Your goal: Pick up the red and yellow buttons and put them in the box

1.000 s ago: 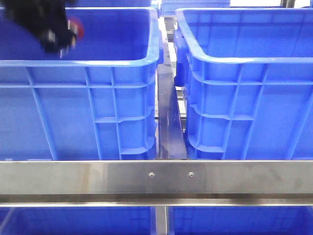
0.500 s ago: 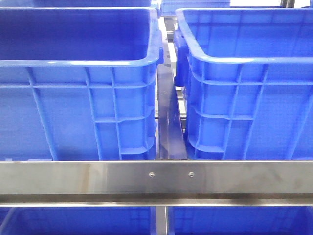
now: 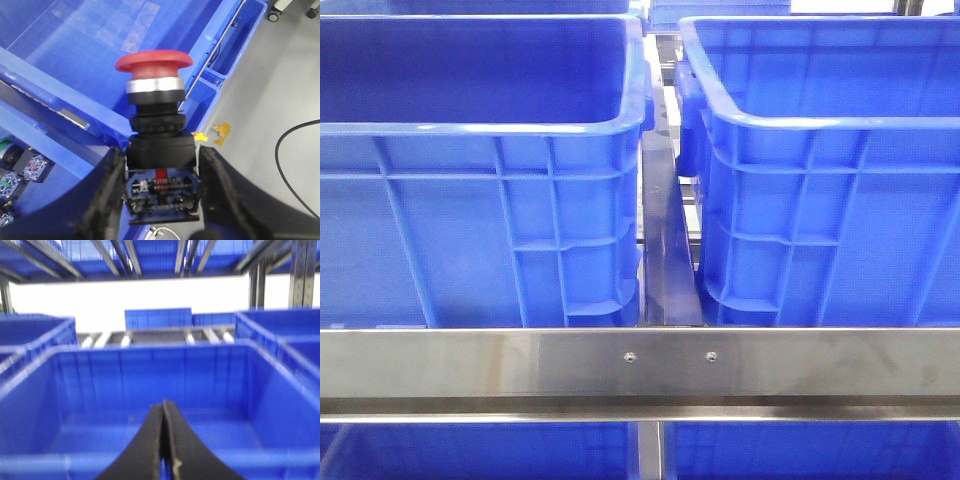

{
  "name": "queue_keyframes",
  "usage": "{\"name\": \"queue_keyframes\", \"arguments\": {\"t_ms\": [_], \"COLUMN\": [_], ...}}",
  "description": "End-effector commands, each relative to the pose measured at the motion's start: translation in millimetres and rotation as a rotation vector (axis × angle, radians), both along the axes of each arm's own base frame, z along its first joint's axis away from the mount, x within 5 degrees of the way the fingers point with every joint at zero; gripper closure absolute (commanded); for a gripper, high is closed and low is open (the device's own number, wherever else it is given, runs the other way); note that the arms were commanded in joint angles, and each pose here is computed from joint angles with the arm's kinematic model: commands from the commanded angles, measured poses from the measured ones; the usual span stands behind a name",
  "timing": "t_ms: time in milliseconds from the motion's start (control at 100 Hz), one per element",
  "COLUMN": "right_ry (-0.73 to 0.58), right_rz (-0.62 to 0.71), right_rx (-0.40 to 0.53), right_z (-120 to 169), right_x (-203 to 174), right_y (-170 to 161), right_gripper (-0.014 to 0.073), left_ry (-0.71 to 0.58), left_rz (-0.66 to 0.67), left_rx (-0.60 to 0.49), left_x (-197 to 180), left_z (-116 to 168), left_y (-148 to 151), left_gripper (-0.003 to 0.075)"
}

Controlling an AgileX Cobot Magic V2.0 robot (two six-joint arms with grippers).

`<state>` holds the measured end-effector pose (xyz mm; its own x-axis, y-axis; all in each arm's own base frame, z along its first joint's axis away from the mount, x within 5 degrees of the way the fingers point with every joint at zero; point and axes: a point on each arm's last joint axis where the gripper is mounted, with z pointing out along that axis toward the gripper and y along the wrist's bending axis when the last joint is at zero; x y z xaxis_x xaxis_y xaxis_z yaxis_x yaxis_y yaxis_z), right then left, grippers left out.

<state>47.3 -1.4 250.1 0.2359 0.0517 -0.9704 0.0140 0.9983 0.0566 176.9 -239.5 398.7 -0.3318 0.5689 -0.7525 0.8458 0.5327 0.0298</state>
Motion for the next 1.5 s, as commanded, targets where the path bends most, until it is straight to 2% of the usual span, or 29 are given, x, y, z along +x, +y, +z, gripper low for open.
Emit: {"name": "queue_keyframes", "arguments": {"t_ms": [0, 110, 230, 450, 720, 790, 840, 970, 1020, 1070, 1250, 1490], "right_ry": [-0.117, -0.014, 0.165, 0.447, 0.531, 0.535, 0.536, 0.530, 0.522, 0.512, 0.491, 0.535], "right_rz": [0.008, 0.035, 0.067, 0.113, 0.159, 0.179, 0.193, 0.208, 0.219, 0.241, 0.372, 0.629], "right_rx": [0.017, 0.072, 0.104, 0.142, 0.215, 0.241, 0.262, 0.283, 0.299, 0.331, 0.469, 0.546], "right_z": [41, 68, 95, 122, 122, 122, 122, 123, 124, 125, 131, 133], "right_x": [-15, -21, -18, 5, 27, 29, 29, 30, 30, 30, 32, 63], "right_y": [0, 2, 5, 10, 14, 16, 17, 18, 19, 21, 32, 51], "right_gripper": [0.0711, 0.0711, 0.0711, 0.0711, 0.0697, 0.0629, 0.0543, 0.0221, 0.0131, 0.0076, 0.0062, 0.0062], "left_ry": [-0.074, -0.074, -0.074, -0.071, -0.071, -0.071, -0.071, -0.071, -0.071, -0.071, -0.071, -0.069], "left_rz": [-0.004, -0.004, -0.004, -0.005, -0.005, -0.005, -0.005, -0.005, -0.005, -0.005, -0.005, -0.005], "left_rx": [-0.108, -0.108, -0.108, -0.104, -0.104, -0.104, -0.104, -0.104, -0.104, -0.104, -0.104, -0.105], "left_x": [-7, -7, -7, -7, -7, -7, -7, -7, -7, -7, -7, -7], "left_z": [25, 25, 25, 25, 25, 25, 25, 25, 25, 25, 25, 25], "left_y": [4, 4, 4, 4, 4, 4, 4, 4, 4, 4, 4, 4], "left_gripper": [0.0739, 0.0739, 0.0739, 0.0739, 0.0739, 0.0739, 0.0739, 0.0739, 0.0739, 0.0739, 0.0739, 0.0739]}}
